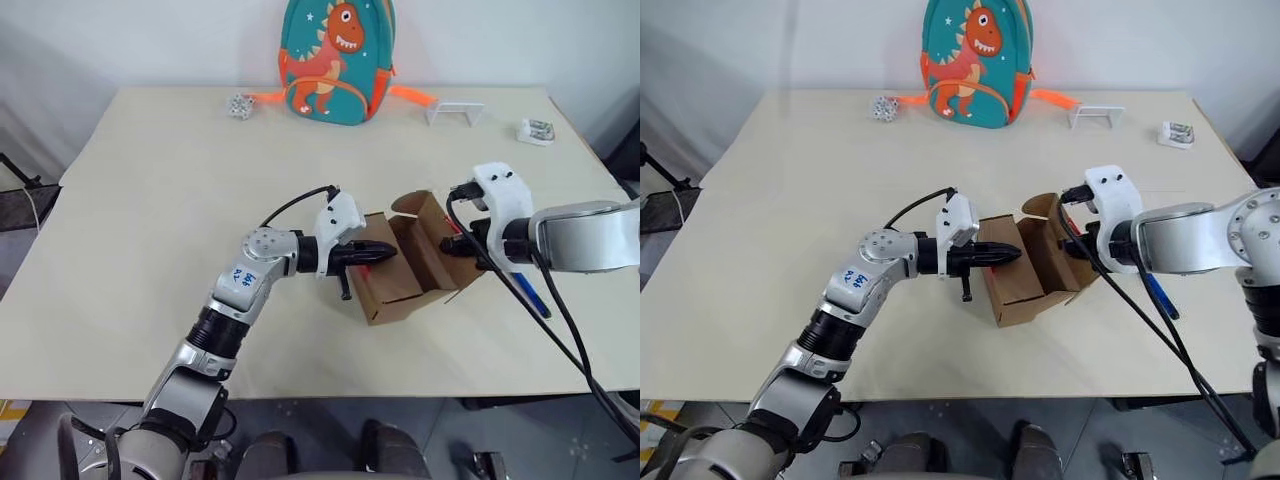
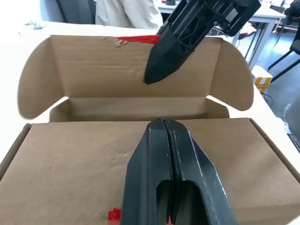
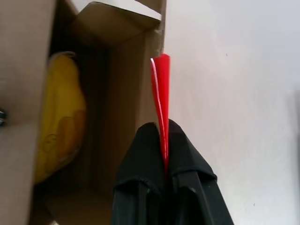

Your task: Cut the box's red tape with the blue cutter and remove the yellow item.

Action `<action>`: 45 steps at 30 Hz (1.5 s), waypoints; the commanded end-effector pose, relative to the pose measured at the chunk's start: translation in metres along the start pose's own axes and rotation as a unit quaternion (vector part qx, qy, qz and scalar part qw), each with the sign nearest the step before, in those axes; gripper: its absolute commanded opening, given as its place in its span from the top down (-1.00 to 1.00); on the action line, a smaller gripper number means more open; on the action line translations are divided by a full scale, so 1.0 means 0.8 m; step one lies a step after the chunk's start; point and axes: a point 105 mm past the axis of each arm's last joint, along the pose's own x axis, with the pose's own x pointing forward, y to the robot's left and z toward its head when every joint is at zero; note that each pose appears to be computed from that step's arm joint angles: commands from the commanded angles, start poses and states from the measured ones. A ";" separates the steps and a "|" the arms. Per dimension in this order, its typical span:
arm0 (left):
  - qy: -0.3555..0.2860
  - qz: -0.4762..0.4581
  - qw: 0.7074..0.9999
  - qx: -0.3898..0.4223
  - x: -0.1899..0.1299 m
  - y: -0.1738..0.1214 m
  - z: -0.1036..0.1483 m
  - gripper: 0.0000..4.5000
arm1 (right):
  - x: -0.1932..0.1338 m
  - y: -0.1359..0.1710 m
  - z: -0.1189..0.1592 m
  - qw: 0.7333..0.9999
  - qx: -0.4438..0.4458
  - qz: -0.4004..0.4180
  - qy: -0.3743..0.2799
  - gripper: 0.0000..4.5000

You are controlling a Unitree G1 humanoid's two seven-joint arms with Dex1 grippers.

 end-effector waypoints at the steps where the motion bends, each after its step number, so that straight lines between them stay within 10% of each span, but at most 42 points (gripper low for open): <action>1: 0.007 0.014 1.000 0.006 -0.010 0.005 0.002 1.00 | -0.010 -0.002 0.006 1.000 0.007 -0.007 -0.020 0.98; 45: 0.121 0.052 0.984 -0.119 -0.076 -0.027 -0.093 1.00 | -0.043 0.054 0.047 0.990 -0.085 0.079 -0.082 0.98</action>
